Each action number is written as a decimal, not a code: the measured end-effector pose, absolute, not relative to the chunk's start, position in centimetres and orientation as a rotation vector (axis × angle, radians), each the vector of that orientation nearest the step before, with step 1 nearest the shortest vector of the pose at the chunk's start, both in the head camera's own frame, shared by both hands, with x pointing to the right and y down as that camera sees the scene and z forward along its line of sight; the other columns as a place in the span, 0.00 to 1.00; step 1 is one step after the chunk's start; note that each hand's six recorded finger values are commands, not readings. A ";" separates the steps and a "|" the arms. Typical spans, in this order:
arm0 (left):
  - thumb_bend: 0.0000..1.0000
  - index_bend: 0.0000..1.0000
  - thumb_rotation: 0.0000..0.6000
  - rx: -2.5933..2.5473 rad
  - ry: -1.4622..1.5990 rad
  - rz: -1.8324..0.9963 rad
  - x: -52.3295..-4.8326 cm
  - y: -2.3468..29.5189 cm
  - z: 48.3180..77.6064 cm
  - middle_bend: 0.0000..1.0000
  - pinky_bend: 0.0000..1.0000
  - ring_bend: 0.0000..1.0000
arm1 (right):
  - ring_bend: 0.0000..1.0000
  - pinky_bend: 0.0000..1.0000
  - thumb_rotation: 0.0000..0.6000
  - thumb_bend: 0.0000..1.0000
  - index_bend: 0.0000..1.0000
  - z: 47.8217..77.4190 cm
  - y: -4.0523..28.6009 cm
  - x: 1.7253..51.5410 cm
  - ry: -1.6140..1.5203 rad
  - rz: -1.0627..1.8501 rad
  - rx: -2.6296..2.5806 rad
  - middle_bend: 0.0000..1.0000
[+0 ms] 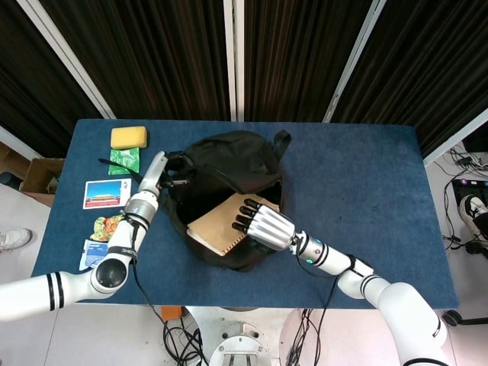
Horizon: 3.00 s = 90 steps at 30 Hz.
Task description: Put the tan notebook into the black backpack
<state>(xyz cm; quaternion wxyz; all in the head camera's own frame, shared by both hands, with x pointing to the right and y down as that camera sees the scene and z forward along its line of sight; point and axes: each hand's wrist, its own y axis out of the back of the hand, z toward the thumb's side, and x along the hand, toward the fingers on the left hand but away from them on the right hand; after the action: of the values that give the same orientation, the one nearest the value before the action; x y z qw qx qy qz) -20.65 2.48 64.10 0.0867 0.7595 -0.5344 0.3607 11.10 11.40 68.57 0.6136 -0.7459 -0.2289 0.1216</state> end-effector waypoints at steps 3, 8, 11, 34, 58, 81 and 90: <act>0.48 0.63 1.00 2.274 -1.588 1.064 -20.7 2.7 63.9 0.58 0.37 0.47 | 0.49 0.49 1.00 0.62 0.94 69.9 10.7 10.8 -0.508 0.342 -1.721 0.71; 0.48 0.63 1.00 2.281 -1.569 1.056 -21.0 3.1 63.9 0.58 0.37 0.47 | 0.49 0.49 1.00 0.62 0.94 71.9 10.0 10.5 -0.457 0.436 -1.699 0.71; 0.48 0.63 1.00 2.277 -1.565 1.047 -21.2 3.2 63.9 0.58 0.37 0.47 | 0.49 0.49 1.00 0.62 0.94 72.9 9.7 10.3 -0.420 0.484 -1.672 0.71; 0.48 0.63 1.00 2.259 -1.547 1.050 -22.5 3.7 64.4 0.57 0.37 0.47 | 0.02 0.19 1.00 0.03 0.00 76.0 9.0 10.8 -0.457 0.755 -1.635 0.16; 0.39 0.50 1.00 2.597 -1.398 1.356 -21.4 7.7 65.5 0.43 0.31 0.31 | 0.08 0.25 1.00 0.05 0.17 63.7 15.9 27.0 -0.727 0.578 -1.547 0.23; 0.02 0.25 1.00 2.841 -1.396 1.671 -28.8 13.8 61.7 0.26 0.24 0.22 | 0.05 0.20 1.00 0.21 0.01 59.1 15.4 45.1 -0.964 1.305 -1.576 0.17; 0.02 0.24 1.00 2.478 -1.699 2.449 -43.4 17.2 59.6 0.19 0.21 0.15 | 0.00 0.12 1.00 0.24 0.01 57.1 17.7 48.2 -1.117 1.396 -1.636 0.12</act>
<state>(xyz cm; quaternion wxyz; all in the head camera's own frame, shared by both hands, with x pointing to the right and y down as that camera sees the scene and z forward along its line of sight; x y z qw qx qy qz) -43.40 17.17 59.57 -0.3592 0.5965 -0.4091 0.5897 48.22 17.65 57.06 0.3514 -0.6320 -0.4315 0.5393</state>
